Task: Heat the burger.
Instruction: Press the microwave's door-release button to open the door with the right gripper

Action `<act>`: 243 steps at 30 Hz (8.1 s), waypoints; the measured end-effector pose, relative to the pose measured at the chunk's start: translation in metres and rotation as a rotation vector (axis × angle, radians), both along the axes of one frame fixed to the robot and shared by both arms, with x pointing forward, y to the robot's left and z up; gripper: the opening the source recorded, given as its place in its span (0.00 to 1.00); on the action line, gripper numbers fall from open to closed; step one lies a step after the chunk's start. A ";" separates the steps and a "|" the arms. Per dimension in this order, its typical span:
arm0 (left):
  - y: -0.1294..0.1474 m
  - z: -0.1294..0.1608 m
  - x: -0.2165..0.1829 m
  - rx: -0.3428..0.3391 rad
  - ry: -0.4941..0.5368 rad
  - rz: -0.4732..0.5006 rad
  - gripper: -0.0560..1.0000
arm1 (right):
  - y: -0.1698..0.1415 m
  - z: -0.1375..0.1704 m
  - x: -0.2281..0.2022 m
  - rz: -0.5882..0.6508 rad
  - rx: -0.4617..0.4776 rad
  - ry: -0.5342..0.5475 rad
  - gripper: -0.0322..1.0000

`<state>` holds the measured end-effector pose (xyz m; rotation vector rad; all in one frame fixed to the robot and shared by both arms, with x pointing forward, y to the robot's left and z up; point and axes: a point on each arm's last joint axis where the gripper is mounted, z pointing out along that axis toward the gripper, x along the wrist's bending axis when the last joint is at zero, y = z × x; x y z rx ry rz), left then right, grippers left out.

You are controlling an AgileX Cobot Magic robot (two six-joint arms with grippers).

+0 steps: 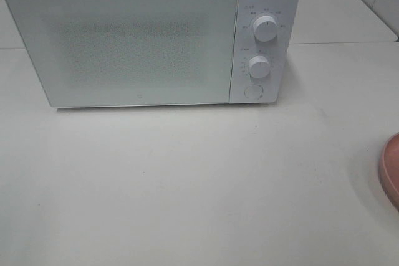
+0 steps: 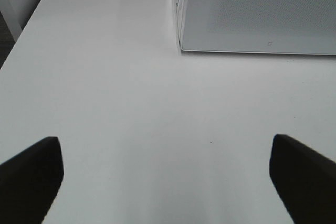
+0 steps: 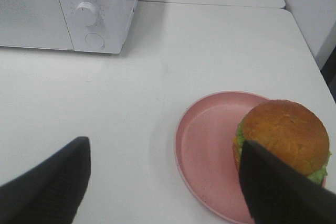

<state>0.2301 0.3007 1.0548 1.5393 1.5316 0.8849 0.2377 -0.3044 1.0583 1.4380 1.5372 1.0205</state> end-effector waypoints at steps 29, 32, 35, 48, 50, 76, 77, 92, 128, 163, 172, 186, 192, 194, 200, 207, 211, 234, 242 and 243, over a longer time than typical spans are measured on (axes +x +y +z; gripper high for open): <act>0.000 0.000 0.000 0.001 0.000 0.000 0.99 | 0.003 0.014 0.022 0.005 -0.006 0.033 0.76; 0.000 0.000 0.000 0.001 0.000 0.000 0.99 | 0.004 0.015 0.034 0.007 -0.009 0.055 0.76; 0.000 0.000 0.000 0.001 0.000 0.000 0.99 | 0.007 0.018 0.051 0.012 -0.013 0.066 0.76; 0.000 0.000 0.000 0.001 0.000 0.000 0.99 | 0.014 0.020 0.102 0.029 -0.017 0.056 0.76; 0.000 0.000 0.000 0.001 0.000 0.000 0.99 | 0.014 0.020 0.105 0.031 -0.017 0.048 0.76; 0.000 0.000 0.000 0.001 0.000 0.000 0.99 | 0.027 -0.003 0.180 0.082 0.005 -0.181 0.76; 0.000 0.000 0.000 0.001 0.000 0.000 0.99 | 0.028 -0.006 0.183 0.083 0.006 -0.186 0.76; 0.000 0.000 0.000 0.001 0.000 0.000 0.99 | 0.021 -0.052 0.204 -0.069 -0.011 -0.320 0.76; 0.000 0.000 0.000 0.001 0.000 0.000 0.99 | 0.129 -0.149 0.209 0.081 -0.105 -0.188 0.76; 0.000 0.000 0.000 0.002 0.000 -0.001 0.99 | 0.150 -0.144 0.226 -0.221 1.072 -0.110 0.20; 0.000 0.000 0.000 0.002 0.000 -0.001 0.99 | 0.150 -0.144 0.226 -0.319 1.405 -0.063 0.07; 0.000 0.000 0.000 0.002 0.000 -0.001 0.99 | 0.142 -0.152 0.229 -0.446 1.509 -0.005 0.04; 0.000 0.000 0.000 0.002 0.000 -0.001 0.99 | 0.140 -0.149 0.243 -0.451 1.519 0.002 0.04; 0.000 0.000 0.000 0.002 0.000 -0.001 0.99 | 0.142 -0.148 0.249 -0.440 1.520 0.006 0.04; 0.000 0.000 0.000 0.002 0.000 -0.001 0.99 | 0.146 -0.161 0.265 -0.457 1.500 0.020 0.04; 0.000 0.000 0.000 0.002 0.000 -0.001 0.99 | 0.155 -0.178 0.276 -0.490 1.480 0.065 0.04; 0.000 0.000 0.000 0.002 0.000 -0.001 0.99 | 0.163 -0.186 0.287 -0.491 1.480 0.071 0.04; 0.000 0.000 0.000 0.004 0.000 -0.002 0.99 | 0.168 -0.201 0.332 -0.505 1.486 0.063 0.04; 0.000 0.000 0.000 0.004 0.000 -0.002 0.99 | 0.167 -0.203 0.333 -0.506 1.477 0.035 0.04; 0.000 0.000 0.000 0.004 0.000 -0.002 0.99 | 0.167 -0.203 0.334 -0.506 1.472 0.030 0.04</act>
